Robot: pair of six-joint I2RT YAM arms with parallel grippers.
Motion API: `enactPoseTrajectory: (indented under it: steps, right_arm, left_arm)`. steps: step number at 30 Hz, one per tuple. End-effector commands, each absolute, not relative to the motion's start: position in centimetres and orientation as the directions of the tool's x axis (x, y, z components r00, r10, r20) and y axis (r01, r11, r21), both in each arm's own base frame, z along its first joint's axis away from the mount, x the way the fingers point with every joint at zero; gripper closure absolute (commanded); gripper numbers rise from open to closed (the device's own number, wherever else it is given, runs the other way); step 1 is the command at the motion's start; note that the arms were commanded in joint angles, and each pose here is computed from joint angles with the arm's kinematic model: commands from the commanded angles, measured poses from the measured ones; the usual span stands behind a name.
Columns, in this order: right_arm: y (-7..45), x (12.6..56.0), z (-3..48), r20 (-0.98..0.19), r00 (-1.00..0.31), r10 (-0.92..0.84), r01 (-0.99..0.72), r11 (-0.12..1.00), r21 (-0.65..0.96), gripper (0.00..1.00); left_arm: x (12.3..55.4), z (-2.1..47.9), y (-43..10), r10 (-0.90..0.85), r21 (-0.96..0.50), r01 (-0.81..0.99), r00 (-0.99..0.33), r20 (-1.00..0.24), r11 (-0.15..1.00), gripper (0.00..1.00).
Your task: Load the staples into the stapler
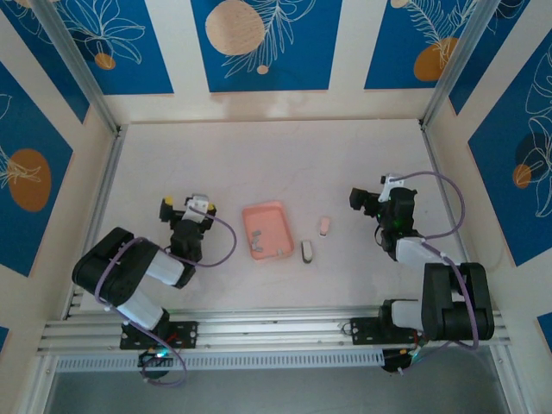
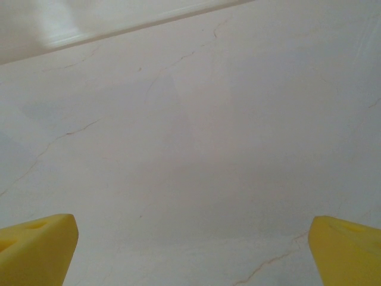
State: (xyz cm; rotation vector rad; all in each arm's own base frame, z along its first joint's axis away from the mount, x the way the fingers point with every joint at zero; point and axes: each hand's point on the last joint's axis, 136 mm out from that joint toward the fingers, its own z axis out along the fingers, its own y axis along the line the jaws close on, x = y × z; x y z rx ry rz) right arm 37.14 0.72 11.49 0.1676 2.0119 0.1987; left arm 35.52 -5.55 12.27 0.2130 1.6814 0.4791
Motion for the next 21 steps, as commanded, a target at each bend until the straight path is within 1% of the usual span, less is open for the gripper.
enactPoseTrajectory:
  steps: [1, 9, 17, 21]
  right_arm:
    - [1.0, 37.5, 12.1, -0.909, -0.380, 0.174, -0.016, 0.981, 0.195, 0.01]
    - [1.5, 37.8, 12.1, -0.916, -0.368, 0.161, -0.053, 0.980, 0.194, 0.01]
    - [1.5, 38.4, 11.7, -0.924, -0.359, 0.129, -0.071, 0.984, 0.165, 0.01]
    - [1.5, 38.8, 11.2, -0.923, -0.360, 0.138, -0.079, 0.981, 0.178, 0.01]
  left_arm:
    - [35.4, 12.8, -5.6, 0.359, 0.368, -0.086, -0.108, -0.927, 0.926, 0.00]
    - [35.4, 12.4, -4.8, 0.305, 0.312, -0.064, -0.107, -0.946, 0.948, 0.00]
    - [35.2, 11.8, -5.1, 0.264, 0.262, 0.032, -0.098, -0.960, 0.965, 0.00]
    - [35.4, 11.4, -5.1, 0.244, 0.238, 0.065, -0.104, -0.964, 0.969, 0.00]
